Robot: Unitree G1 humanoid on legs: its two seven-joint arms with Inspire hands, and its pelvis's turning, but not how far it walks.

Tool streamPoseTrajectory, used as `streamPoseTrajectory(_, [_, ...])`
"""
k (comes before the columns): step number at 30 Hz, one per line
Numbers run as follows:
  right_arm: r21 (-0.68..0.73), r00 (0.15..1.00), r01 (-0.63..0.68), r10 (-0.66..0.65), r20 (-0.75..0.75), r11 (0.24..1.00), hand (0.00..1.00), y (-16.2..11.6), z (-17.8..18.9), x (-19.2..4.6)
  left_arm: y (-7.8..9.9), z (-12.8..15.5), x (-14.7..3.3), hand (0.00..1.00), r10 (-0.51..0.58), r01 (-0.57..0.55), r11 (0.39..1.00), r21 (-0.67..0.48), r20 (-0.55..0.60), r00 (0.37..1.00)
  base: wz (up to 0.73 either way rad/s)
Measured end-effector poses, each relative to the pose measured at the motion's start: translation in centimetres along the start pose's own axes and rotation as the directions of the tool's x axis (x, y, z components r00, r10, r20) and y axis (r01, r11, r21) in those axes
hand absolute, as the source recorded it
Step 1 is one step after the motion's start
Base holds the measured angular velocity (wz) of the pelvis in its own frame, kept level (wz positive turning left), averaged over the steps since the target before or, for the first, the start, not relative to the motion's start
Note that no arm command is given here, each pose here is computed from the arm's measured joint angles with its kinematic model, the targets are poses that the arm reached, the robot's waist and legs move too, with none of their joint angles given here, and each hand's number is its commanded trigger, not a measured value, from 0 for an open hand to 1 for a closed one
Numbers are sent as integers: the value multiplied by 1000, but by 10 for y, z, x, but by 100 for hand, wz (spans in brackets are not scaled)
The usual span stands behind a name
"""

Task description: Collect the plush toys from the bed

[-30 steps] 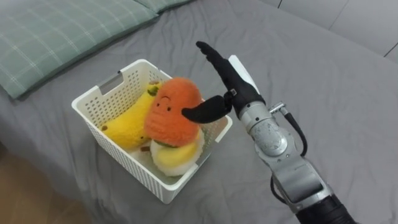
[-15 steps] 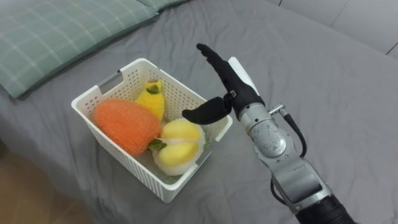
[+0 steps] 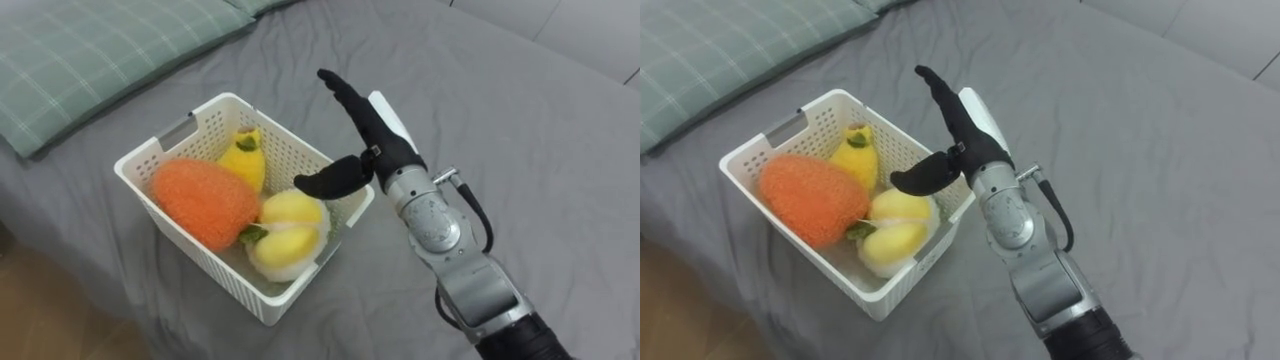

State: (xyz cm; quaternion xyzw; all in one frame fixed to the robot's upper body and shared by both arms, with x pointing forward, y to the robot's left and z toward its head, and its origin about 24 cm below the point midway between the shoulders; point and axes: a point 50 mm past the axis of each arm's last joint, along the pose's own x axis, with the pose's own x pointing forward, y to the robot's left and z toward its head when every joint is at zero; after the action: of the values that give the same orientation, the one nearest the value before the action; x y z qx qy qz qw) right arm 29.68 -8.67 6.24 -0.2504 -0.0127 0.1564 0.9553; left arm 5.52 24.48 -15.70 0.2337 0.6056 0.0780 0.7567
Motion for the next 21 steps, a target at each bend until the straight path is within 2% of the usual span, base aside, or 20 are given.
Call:
streamPoseTrajectory(4, [49, 1000, -5, 6, -15, 999, 0, -1, -4, 0, 0, 0, 0, 0, 1, -1, 1000, -1, 1, 1000, 0])
streamPoseTrajectory(8, [175, 999, 46, -42, -26, 983, 0, -9, -5, 0, 1, -5, 0, 0, 9, -9, 1000, -3, -7, 1000, 3])
streamPoseTrajectory(12, [317, 984, 178, -173, -45, 932, 0, -30, -12, -5, 0, -14, -2, 0, 27, -28, 1000, -15, -17, 999, 0])
streamPoseTrajectory(14, [374, 972, 233, -223, -70, 898, 0, -40, -20, -9, -1, -19, -3, 0, 27, -28, 999, -16, -23, 999, -5])
streamPoseTrajectory(16, [472, 950, 313, -283, -135, 824, 0, -52, -34, -20, 0, -29, -5, 0, 36, -38, 999, -37, -49, 998, -4])
streamPoseTrajectory(20, [551, 896, 443, -369, -246, 708, 0, -75, -62, -43, 2, -44, -7, 0, 64, -70, 996, -62, -87, 994, -21])
streamPoseTrajectory(21, [577, 873, 486, -398, -282, 657, 0, -82, -68, -49, 3, -47, -8, 0, 68, -76, 994, -78, -98, 993, -32])
